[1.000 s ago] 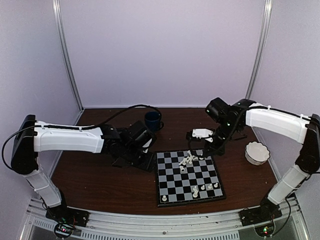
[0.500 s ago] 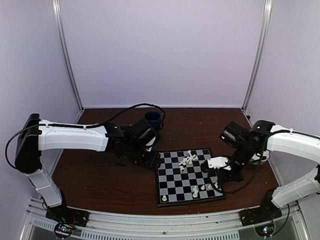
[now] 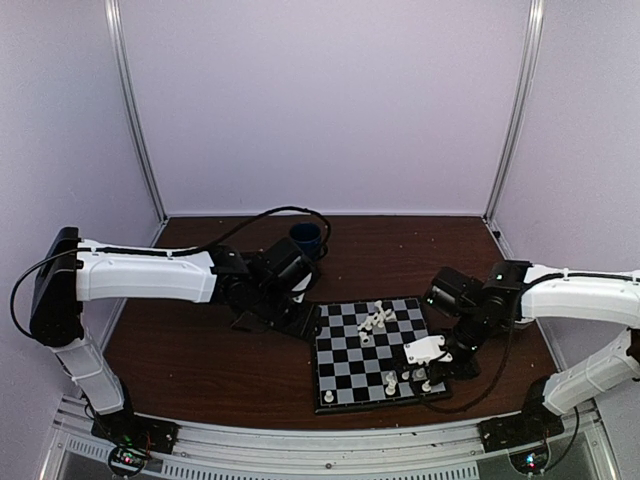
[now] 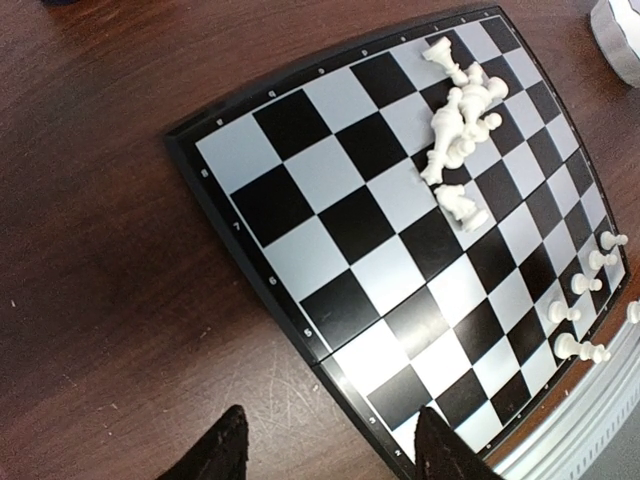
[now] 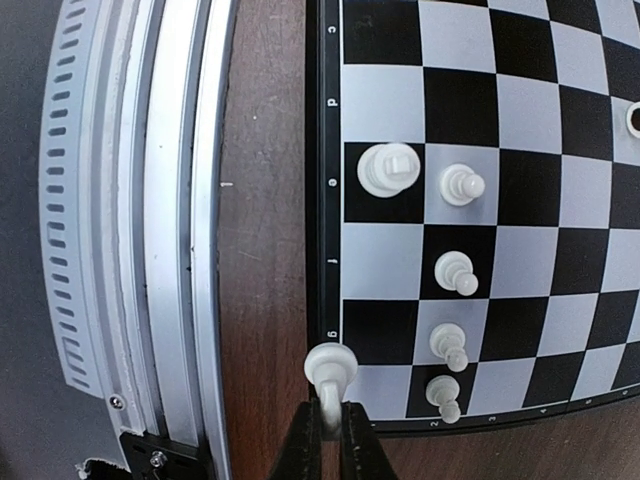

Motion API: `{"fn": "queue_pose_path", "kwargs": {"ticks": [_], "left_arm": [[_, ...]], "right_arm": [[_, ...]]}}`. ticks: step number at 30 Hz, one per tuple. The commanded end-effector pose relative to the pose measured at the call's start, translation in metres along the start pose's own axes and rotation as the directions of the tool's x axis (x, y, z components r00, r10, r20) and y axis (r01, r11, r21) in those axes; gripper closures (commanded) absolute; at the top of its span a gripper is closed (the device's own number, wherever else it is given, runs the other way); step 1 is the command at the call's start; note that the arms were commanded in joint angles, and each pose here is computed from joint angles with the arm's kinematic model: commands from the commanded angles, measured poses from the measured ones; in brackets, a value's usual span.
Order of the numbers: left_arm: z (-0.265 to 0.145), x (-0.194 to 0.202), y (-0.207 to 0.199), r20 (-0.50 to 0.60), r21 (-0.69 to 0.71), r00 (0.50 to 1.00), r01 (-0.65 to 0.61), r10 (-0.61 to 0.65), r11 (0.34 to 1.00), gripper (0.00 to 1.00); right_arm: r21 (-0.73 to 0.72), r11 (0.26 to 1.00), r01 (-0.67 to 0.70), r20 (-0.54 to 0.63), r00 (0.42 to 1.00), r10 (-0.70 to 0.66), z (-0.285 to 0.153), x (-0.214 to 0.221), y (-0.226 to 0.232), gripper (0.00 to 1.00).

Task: Set up the chess pieces on the board
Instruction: Place the knight at g1.

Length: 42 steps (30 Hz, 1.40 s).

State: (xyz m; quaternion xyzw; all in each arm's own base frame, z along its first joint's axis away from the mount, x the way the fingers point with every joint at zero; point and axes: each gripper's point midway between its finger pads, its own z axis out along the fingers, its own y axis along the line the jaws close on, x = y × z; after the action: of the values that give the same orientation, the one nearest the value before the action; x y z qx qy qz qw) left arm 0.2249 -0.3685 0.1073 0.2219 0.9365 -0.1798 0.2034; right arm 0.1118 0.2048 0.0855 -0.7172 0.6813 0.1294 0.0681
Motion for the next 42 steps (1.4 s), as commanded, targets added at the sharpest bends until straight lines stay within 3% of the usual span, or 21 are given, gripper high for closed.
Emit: {"fn": "queue_pose_path", "kwargs": {"ticks": [1,31,42], "left_arm": [[-0.005,-0.006,-0.006,0.01,0.009,1.0,-0.016,0.016,1.0,0.43],[-0.001,-0.001,-0.003,-0.002,0.002,1.0,-0.013,0.013,1.0,0.43],[-0.001,-0.001,-0.004,-0.001,0.006,1.0,-0.01,0.01,1.0,0.43]], "right_arm": [[0.04,0.999,0.034,-0.012,0.999,-0.034,0.008,-0.001,-0.009,0.96],[0.031,0.999,0.01,-0.099,0.995,-0.007,0.032,0.009,-0.018,0.92],[0.047,0.999,0.013,-0.073,0.997,-0.01,0.02,0.005,-0.016,0.78]]}}
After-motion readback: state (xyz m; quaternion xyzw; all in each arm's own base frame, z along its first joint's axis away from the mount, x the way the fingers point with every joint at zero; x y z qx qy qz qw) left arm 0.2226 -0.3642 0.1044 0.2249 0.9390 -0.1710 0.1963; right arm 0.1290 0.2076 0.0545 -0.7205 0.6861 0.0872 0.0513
